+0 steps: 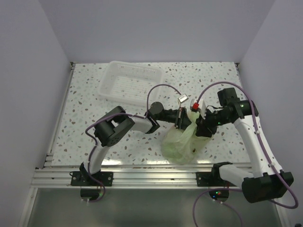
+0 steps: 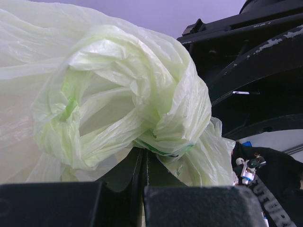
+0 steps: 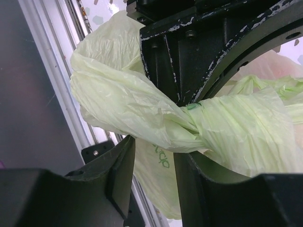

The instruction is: Place the fake fruits into the plastic bag and tie a complex knot

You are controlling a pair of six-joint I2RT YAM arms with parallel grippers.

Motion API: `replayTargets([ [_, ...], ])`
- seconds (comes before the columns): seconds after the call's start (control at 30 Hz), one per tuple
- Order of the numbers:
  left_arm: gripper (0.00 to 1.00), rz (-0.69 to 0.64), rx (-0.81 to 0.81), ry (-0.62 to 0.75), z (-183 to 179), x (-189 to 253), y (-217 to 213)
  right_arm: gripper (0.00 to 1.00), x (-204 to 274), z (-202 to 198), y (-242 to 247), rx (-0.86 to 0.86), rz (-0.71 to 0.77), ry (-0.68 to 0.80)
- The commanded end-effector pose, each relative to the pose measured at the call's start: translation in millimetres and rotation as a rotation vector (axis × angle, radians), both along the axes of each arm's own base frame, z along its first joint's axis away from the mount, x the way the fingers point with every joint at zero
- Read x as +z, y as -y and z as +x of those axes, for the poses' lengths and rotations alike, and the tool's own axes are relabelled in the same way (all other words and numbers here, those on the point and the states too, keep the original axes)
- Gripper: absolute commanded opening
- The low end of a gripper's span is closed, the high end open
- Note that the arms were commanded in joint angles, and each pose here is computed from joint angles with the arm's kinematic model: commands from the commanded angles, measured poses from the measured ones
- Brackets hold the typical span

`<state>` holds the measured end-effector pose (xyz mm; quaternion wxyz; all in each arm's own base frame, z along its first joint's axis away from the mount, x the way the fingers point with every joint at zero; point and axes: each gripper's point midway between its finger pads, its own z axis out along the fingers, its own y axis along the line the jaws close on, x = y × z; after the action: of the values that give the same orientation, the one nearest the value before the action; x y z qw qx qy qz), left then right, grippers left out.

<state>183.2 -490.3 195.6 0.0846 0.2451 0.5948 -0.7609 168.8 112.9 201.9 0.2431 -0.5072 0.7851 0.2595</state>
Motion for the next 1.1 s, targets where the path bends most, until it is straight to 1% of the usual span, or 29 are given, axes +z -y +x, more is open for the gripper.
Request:
replayTargets([
  [0.0, 0.00, -0.262, -0.006, 0.183, -12.1, 53.4, -8.3, 0.43, 2.6, -4.2, -4.6, 0.007, 0.016, -0.015],
  [0.03, 0.00, -0.266, -0.010, 0.190, -12.3, 54.8, -9.1, 0.45, 3.1, -5.1, -4.4, 0.009, 0.015, -0.014],
  [0.23, 0.00, -0.271, -0.008, 0.190, -13.3, 56.6, -9.7, 0.47, 17.6, 13.8, -8.9, -0.047, 0.042, 0.046],
  [0.37, 0.00, -0.270, -0.004, 0.190, -12.7, 57.8, -9.3, 0.48, 24.3, 15.3, -13.6, -0.044, 0.066, 0.035],
  [0.57, 0.00, -0.280, 0.002, 0.196, -11.9, 62.4, -9.1, 0.43, 14.3, 12.3, -13.4, -0.026, 0.047, 0.018],
  [0.77, 0.00, -0.275, -0.002, 0.200, -12.8, 58.2, -11.5, 0.34, 17.2, 3.8, -6.9, -0.011, 0.018, 0.043],
  [0.93, 0.00, -0.277, 0.000, 0.204, -11.3, 56.0, -10.8, 0.34, 20.2, -1.4, 0.2, -0.016, -0.017, 0.050],
  [1.07, 0.00, -0.277, 0.000, 0.208, -12.0, 56.4, -11.6, 0.32, 41.5, -0.3, -1.5, -0.036, 0.006, 0.090],
])
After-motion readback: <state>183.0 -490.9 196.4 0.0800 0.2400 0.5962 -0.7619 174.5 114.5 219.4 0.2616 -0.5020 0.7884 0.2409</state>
